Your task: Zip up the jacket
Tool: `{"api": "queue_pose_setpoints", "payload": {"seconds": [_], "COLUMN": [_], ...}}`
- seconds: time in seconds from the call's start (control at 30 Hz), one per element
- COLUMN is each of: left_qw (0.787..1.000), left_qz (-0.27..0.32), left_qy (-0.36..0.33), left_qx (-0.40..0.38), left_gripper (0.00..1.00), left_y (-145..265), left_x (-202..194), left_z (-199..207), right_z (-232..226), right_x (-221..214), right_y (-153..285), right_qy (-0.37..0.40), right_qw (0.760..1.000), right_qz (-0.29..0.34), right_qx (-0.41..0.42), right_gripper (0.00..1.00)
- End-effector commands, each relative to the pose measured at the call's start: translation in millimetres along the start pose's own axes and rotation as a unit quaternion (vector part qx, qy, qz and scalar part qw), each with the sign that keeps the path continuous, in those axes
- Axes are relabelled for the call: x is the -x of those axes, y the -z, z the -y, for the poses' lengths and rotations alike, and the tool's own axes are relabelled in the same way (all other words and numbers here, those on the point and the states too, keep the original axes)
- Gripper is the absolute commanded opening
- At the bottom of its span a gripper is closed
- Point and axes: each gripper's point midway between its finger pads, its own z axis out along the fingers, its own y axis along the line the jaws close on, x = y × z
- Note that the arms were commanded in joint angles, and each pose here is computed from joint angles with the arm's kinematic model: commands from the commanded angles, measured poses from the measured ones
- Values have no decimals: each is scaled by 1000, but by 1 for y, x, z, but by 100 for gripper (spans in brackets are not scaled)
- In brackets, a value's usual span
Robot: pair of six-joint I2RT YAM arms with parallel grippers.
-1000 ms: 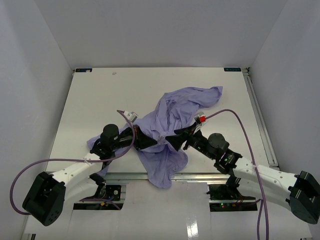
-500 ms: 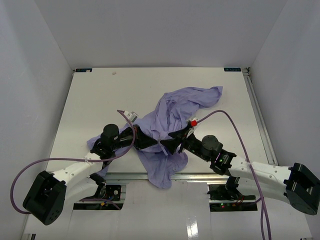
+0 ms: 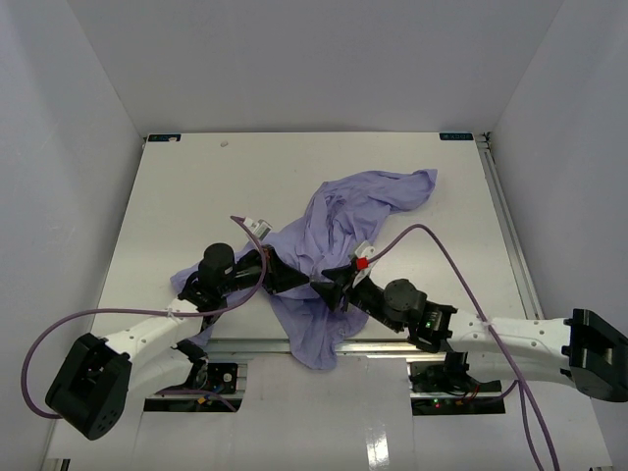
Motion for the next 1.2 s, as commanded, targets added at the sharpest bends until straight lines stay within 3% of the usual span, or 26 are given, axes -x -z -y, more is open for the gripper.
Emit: {"api": "queue_pose_setpoints", "payload": {"seconds": [0.0, 0.13, 0.27, 0.37, 0.53, 0.77, 1.0, 1.17], "left_qw": [1000, 1000, 1000, 1000, 1000, 1000, 1000, 1000], "left_qz": [5, 9, 7, 8, 9, 12, 10, 9], "left_qy": [7, 5, 3, 4, 6, 5, 1, -4], "left_qx": [4, 8, 13, 16, 20, 18, 3, -29], "left_gripper": [0, 0, 0, 0, 0, 0, 0, 0], "left_y": [-2, -1, -1, 0, 1, 2, 3, 5], "left_x": [6, 9, 10, 10, 11, 15, 13, 10], "left_z": [0, 1, 1, 0, 1, 5, 11, 21], "right_z": [-3, -9, 2, 7, -11, -29, -22, -13], "right_x": [28, 19, 16, 17, 5, -28, -41, -43], "right_y": [5, 4, 4, 5, 6, 4, 6, 7], "right_qy": [54, 71, 83, 88, 67, 63, 72, 63], "right_qw": [997, 995, 991, 989, 995, 997, 996, 997], "right_qz": [34, 20, 22, 17, -5, -53, -60, -50], "right_qx": [-45, -64, -104, -117, -67, -9, -8, 19], "right_gripper": [47, 47, 62, 61, 53, 52, 66, 67]}}
